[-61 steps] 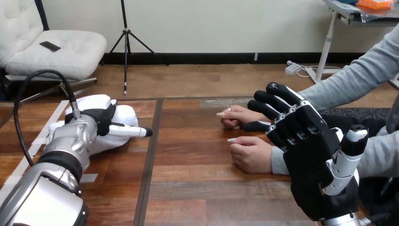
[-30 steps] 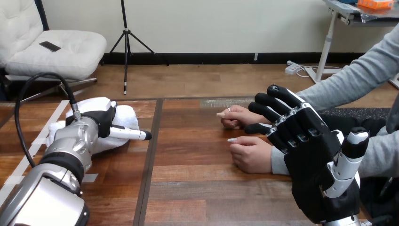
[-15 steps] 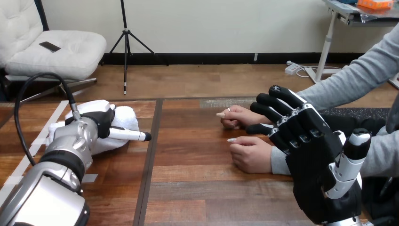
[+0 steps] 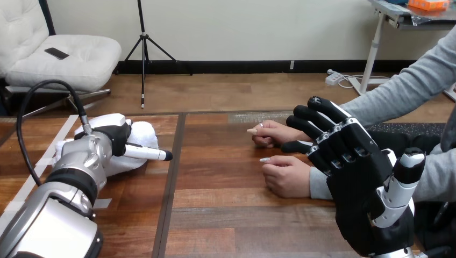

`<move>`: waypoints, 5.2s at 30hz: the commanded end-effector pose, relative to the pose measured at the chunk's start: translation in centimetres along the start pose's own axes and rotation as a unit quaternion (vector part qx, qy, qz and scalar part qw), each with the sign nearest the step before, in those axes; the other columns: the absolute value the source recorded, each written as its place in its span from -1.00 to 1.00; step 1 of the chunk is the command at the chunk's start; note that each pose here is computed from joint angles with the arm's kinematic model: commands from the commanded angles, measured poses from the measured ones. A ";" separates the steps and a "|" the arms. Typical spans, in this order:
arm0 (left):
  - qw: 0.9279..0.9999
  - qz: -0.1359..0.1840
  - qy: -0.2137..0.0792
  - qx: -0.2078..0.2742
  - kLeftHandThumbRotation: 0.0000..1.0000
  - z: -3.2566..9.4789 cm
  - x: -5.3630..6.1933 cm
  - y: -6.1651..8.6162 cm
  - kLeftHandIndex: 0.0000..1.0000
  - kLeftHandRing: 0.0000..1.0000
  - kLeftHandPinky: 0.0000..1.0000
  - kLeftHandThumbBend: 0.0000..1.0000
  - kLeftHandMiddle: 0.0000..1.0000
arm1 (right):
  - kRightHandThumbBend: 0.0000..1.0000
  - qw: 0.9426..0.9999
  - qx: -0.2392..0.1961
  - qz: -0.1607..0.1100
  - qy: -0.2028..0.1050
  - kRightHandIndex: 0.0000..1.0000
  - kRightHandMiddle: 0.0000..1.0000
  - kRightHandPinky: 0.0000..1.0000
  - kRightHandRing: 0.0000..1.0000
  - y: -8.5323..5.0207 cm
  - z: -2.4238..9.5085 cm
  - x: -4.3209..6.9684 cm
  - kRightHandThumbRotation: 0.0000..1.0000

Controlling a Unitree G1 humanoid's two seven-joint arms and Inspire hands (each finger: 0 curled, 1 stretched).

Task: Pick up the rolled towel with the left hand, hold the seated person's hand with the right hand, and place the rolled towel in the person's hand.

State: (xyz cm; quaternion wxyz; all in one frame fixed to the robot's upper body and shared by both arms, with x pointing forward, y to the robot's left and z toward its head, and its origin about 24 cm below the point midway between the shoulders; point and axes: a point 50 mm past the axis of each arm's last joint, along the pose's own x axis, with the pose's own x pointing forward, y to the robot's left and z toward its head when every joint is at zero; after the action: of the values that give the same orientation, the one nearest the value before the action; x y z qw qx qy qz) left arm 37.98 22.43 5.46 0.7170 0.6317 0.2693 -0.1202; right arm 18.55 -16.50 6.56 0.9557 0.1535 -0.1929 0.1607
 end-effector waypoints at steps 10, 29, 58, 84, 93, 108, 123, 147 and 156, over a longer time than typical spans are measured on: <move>1.000 -0.003 -0.005 -0.007 0.57 0.6 -0.1 0.7 1.00 1.00 1.00 0.74 1.00 | 0.79 0.998 -0.007 0.019 -0.055 0.59 0.60 0.30 0.62 0.3 1.7 1.2 1.00; 1.000 -0.011 -0.011 0.003 0.66 0.8 -0.1 0.7 1.00 1.00 1.00 0.73 1.00 | 0.79 0.998 -0.006 0.016 -0.058 0.57 0.59 0.30 0.60 0.4 1.6 1.2 1.00; 0.994 -0.004 -0.102 -0.031 0.66 1.6 -0.4 1.0 1.00 1.00 1.00 0.76 1.00 | 0.79 0.998 -0.016 0.016 -0.062 0.57 0.57 0.22 0.57 -0.2 1.8 1.5 1.00; 0.984 0.032 -0.171 -0.028 0.71 2.0 -1.2 1.5 1.00 1.00 1.00 0.76 1.00 | 0.80 0.998 -0.006 0.024 -0.064 0.58 0.60 0.22 0.59 -0.1 1.6 2.0 1.00; 0.982 0.040 -0.182 -0.024 0.73 2.2 -1.5 1.9 1.00 1.00 1.00 0.76 1.00 | 0.79 0.997 -0.011 0.025 -0.067 0.58 0.59 0.21 0.59 -0.1 1.7 2.1 1.00; 0.981 0.041 -0.187 -0.027 0.73 2.5 -2.0 2.4 1.00 1.00 1.00 0.77 1.00 | 0.81 0.997 -0.015 0.023 -0.067 0.57 0.58 0.20 0.59 -0.2 1.8 2.0 1.00; 0.980 0.042 -0.194 -0.025 0.69 2.3 -2.7 2.7 1.00 1.00 1.00 0.72 1.00 | 0.81 0.997 -0.020 0.018 -0.068 0.56 0.57 0.19 0.57 -0.3 2.0 2.0 1.00; 0.975 0.136 -0.151 0.087 0.66 1.8 -3.9 2.5 0.99 1.00 0.94 0.84 1.00 | 0.82 0.997 -0.017 0.022 -0.069 0.57 0.58 0.20 0.58 -0.5 2.1 2.0 1.00; 0.972 0.159 -0.141 0.100 0.63 1.7 -3.6 2.5 1.00 1.00 0.98 0.82 1.00 | 0.83 0.997 -0.014 0.021 -0.069 0.58 0.59 0.19 0.58 -0.5 2.0 2.0 1.00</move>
State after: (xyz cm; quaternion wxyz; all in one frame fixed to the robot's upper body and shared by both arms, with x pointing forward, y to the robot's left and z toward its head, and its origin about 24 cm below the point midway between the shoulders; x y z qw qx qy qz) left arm 36.12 20.84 7.96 0.7018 0.6927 0.0851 -0.1428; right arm 18.95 -17.36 7.36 0.9509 0.1506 -0.2236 0.1522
